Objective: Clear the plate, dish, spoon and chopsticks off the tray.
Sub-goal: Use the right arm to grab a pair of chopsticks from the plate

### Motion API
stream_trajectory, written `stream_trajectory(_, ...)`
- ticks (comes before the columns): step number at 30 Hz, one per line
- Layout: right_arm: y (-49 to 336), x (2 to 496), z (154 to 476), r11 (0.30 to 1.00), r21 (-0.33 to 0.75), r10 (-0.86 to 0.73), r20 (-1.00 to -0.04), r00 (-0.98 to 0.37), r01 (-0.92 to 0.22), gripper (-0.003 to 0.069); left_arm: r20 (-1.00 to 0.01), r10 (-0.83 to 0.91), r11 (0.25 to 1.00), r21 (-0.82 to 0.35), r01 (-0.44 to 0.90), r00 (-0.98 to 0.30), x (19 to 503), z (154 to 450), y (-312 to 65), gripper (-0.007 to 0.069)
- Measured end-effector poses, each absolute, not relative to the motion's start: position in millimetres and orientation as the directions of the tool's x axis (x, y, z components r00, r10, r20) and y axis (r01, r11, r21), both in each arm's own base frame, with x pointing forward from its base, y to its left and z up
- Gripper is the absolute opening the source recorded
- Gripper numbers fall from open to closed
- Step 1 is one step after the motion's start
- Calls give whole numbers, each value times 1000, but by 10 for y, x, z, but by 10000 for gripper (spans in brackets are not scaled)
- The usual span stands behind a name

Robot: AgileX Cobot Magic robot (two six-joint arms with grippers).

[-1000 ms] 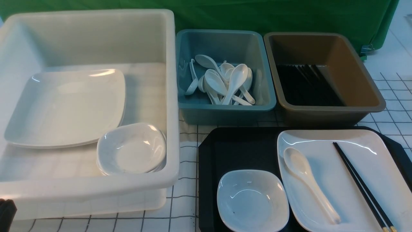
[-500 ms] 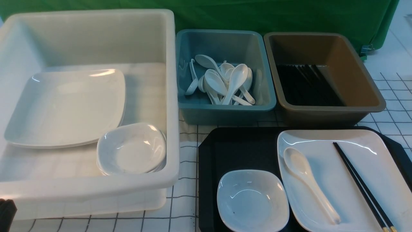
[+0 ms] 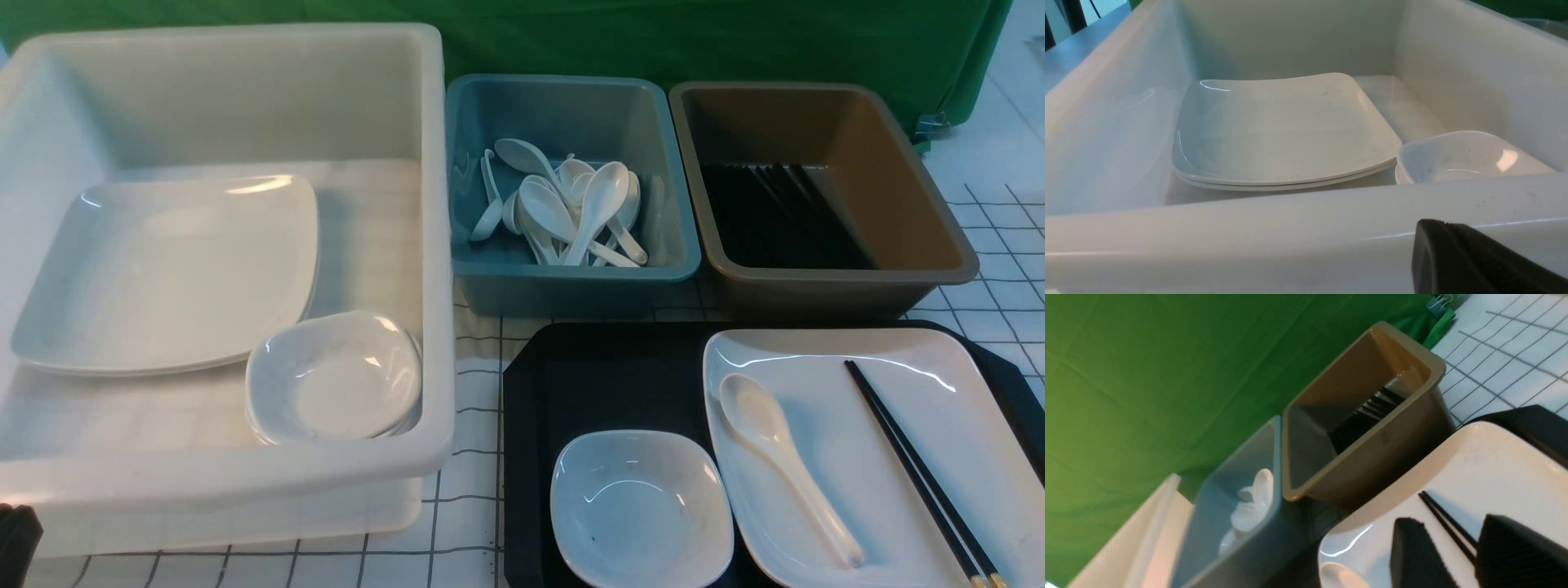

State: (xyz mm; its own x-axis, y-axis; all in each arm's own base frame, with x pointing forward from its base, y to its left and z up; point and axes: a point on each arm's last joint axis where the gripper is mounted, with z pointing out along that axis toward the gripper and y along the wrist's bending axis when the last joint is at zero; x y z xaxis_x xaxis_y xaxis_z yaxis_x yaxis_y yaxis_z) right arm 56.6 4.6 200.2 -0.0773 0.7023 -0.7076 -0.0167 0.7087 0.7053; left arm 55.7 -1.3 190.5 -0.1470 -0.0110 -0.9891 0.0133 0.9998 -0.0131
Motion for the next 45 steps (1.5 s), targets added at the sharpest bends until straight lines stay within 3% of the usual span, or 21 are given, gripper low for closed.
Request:
stream_trajectory(5,50,562,2049,689,724,721,-689,-66,-37,202,-989,-11,1000,-13,13,-147,557,1905,-13,20)
stream_trajectory(9,55,518,2403,768,631,634,-773,-4,-107,85,-989,-11,1000,-13,13,-147,557,1905,-13,20)
stream_trajectory(11,66,515,2819,850,512,517,-856,13,-122,28,-989,-10,1000,-12,13,-147,557,1905,-13,20)
stream_trajectory(15,109,663,3176,928,360,347,-928,-135,-93,15,-989,-9,1000,-11,13,-147,557,1905,-12,20)
stream_trajectory(16,142,816,3229,950,303,268,-916,-299,-75,15,-989,-8,1000,-10,13,-147,557,1905,-12,20)
stream_trajectory(18,171,974,3183,962,268,210,-859,-467,-61,15,-989,-8,1000,-10,13,-147,557,1905,-12,20)
stream_trajectory(19,198,1133,3116,972,226,139,-774,-617,-65,27,-989,-8,1000,-10,13,-147,557,1905,-12,20)
stream_trajectory(20,202,1188,3096,974,218,125,-755,-644,-66,27,-989,-8,1000,-10,13,-147,557,1905,-12,20)
stream_trajectory(22,228,1462,2900,981,173,35,-605,-795,-88,84,-989,-8,1000,-10,13,-147,557,1905,-12,20)
stream_trajectory(25,250,1777,2629,982,146,-44,-440,-897,-119,212,-989,-8,1000,-10,13,-147,557,1905,-12,20)
stream_trajectory(26,249,1780,2634,982,145,-44,-441,-896,-120,222,-989,-8,1000,-10,13,-147,557,1905,-12,20)
stream_trajectory(29,250,2098,2422,983,116,-99,-321,-942,-143,375,-989,-8,1000,-10,13,-147,557,1905,-12,20)
stream_trajectory(31,241,2212,2355,984,97,-116,-286,-951,-150,396,-989,-8,1000,-10,13,-147,557,1905,-12,20)
stream_trajectory(45,227,2606,1727,982,72,-169,-58,-984,-173,415,-989,-8,1000,-10,13,-147,557,1905,-12,20)
